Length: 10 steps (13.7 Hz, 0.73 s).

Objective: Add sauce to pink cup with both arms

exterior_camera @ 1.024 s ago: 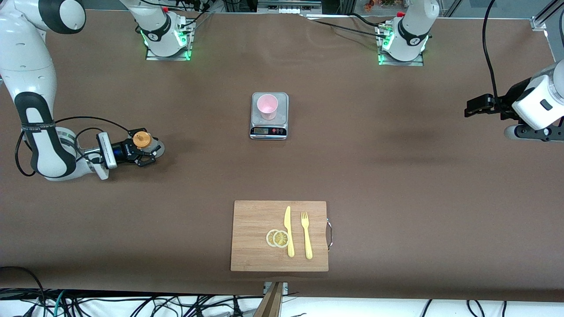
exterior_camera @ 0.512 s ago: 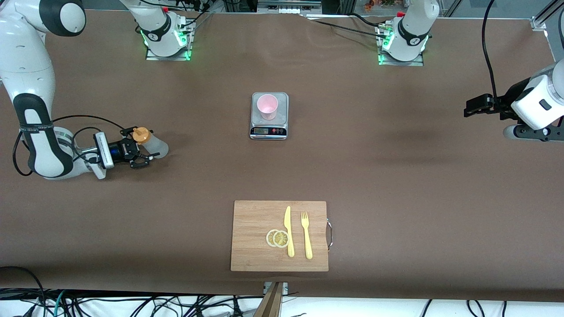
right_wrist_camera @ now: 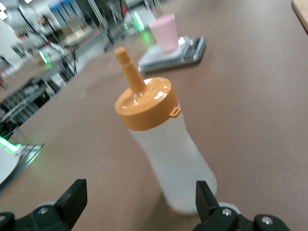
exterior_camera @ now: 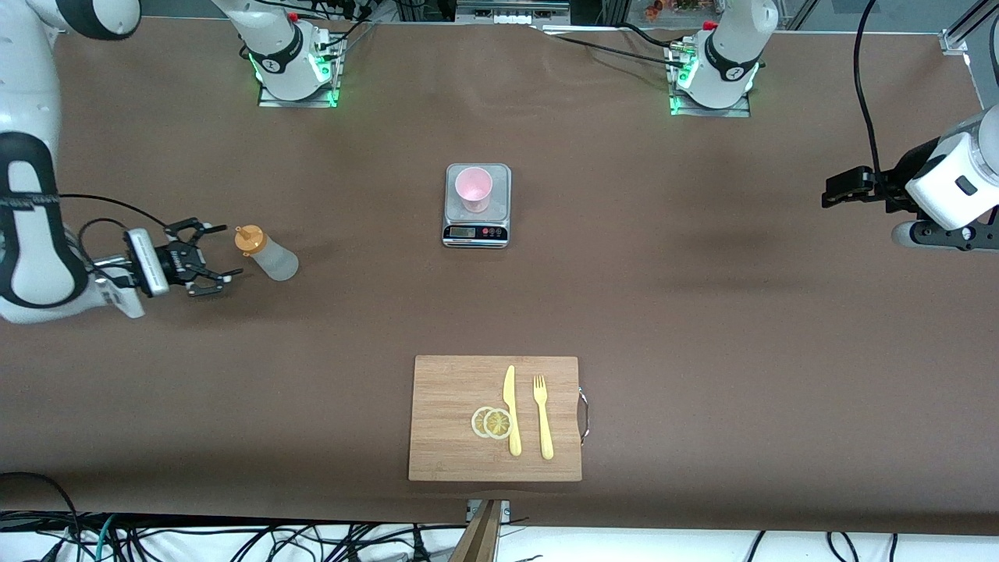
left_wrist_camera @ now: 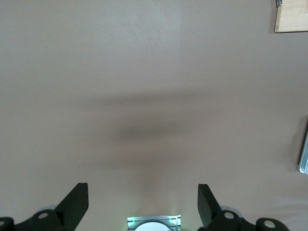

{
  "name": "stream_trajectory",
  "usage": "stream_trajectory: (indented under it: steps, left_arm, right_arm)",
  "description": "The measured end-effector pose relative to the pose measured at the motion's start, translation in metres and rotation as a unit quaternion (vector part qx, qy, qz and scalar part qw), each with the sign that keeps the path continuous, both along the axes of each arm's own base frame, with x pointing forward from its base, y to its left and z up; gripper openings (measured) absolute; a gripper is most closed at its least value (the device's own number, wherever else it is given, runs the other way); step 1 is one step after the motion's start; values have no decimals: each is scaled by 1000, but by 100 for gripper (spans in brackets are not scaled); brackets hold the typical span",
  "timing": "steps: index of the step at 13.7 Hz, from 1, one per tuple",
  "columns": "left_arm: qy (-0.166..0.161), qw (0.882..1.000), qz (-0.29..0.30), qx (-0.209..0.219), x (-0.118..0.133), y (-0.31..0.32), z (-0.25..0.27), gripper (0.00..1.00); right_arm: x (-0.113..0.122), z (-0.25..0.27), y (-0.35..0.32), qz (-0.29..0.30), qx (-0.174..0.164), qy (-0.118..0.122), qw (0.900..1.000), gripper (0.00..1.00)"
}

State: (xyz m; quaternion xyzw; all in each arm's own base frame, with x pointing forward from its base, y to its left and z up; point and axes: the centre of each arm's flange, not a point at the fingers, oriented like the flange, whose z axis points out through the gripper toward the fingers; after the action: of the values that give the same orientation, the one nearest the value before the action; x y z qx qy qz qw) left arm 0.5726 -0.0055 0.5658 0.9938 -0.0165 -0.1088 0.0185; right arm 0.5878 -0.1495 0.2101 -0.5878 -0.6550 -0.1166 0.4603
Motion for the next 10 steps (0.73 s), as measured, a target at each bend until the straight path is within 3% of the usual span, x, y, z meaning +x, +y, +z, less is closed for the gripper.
stream_trajectory:
  steps: [3, 5, 8, 10]
  left_arm:
    - [0, 1000, 0, 0, 0, 0, 0, 100]
    - [1, 1000, 0, 0, 0, 0, -1, 100]
    - [1, 1000, -1, 0, 1, -2, -1, 100]
    - [2, 1000, -4, 0, 1, -4, -2, 100]
  right_arm:
    - [12, 77, 2, -18, -128, 0, 992, 100]
    - [19, 121, 24, -50, -216, 4, 975, 100]
    - [19, 177, 69, -119, -339, 26, 933, 100]
    - [20, 206, 94, -188, -408, 34, 893, 100]
